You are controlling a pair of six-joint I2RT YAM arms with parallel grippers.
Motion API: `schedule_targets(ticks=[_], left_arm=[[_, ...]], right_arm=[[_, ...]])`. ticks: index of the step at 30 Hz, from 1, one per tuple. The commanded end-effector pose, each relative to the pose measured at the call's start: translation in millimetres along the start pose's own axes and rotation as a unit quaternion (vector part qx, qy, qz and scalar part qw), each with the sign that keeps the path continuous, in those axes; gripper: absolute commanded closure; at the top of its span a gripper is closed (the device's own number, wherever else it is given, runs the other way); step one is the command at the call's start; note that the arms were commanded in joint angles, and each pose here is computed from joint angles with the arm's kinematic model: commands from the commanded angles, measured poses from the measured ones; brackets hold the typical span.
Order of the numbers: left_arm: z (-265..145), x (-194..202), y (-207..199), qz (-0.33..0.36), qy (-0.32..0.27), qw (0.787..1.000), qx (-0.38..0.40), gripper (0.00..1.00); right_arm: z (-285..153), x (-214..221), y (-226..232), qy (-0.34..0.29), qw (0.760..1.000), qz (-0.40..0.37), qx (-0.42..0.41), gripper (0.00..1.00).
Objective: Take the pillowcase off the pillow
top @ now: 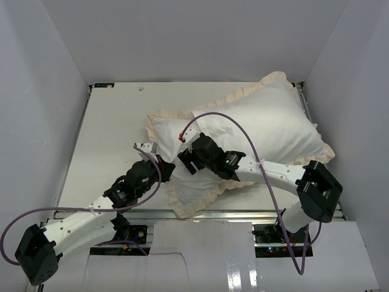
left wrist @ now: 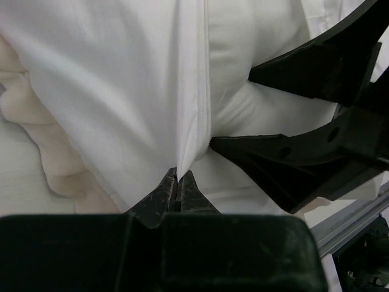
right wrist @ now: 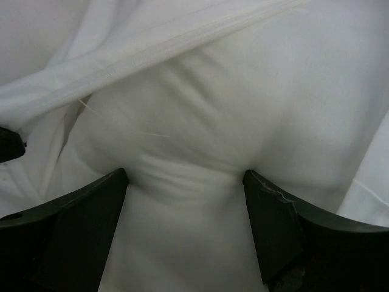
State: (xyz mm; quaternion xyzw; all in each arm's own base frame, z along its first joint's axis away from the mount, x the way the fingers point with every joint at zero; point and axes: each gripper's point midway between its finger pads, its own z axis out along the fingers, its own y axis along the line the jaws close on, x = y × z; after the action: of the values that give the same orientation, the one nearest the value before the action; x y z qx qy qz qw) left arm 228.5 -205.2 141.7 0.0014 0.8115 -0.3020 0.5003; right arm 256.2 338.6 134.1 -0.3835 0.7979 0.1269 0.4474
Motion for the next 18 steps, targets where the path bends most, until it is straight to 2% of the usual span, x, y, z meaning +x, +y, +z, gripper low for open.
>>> schedule_targets(ticks=[1, 4, 5, 7, 9, 10, 14, 18], left_arm=[[-6, -2, 10, -0.008, -0.014, 1.000, -0.020, 1.00], [-10, -2, 18, -0.012, -0.018, 0.999, -0.039, 1.00], [-11, -2, 20, -0.012, -0.020, 0.999, -0.042, 1.00], [-12, -5, 23, -0.016, -0.027, 0.998, -0.050, 1.00], [-14, -6, 25, -0.018, -0.032, 0.998, -0.054, 1.00], [-15, -8, 27, -0.020, -0.036, 0.997, -0.059, 1.00], [-17, -9, 34, -0.022, -0.042, 0.996, -0.076, 1.00], [-15, -7, 37, -0.020, -0.037, 0.995, -0.087, 1.00]], right_arm=[[7, 39, -35, 0.073, 0.991, -0.043, 0.101, 0.16], [14, 52, -41, 0.093, 0.987, -0.051, 0.122, 0.23], [16, 51, -42, 0.094, 0.986, -0.051, 0.128, 0.35], [22, 55, -44, 0.100, 0.984, -0.051, 0.139, 0.51], [28, 52, -46, 0.099, 0.984, -0.048, 0.143, 0.76], [29, 48, -54, 0.097, 0.982, -0.043, 0.155, 0.91], [30, 13, -89, 0.063, 0.981, -0.003, 0.186, 0.92], [16, -40, -143, -0.009, 0.979, 0.072, 0.192, 0.92]])
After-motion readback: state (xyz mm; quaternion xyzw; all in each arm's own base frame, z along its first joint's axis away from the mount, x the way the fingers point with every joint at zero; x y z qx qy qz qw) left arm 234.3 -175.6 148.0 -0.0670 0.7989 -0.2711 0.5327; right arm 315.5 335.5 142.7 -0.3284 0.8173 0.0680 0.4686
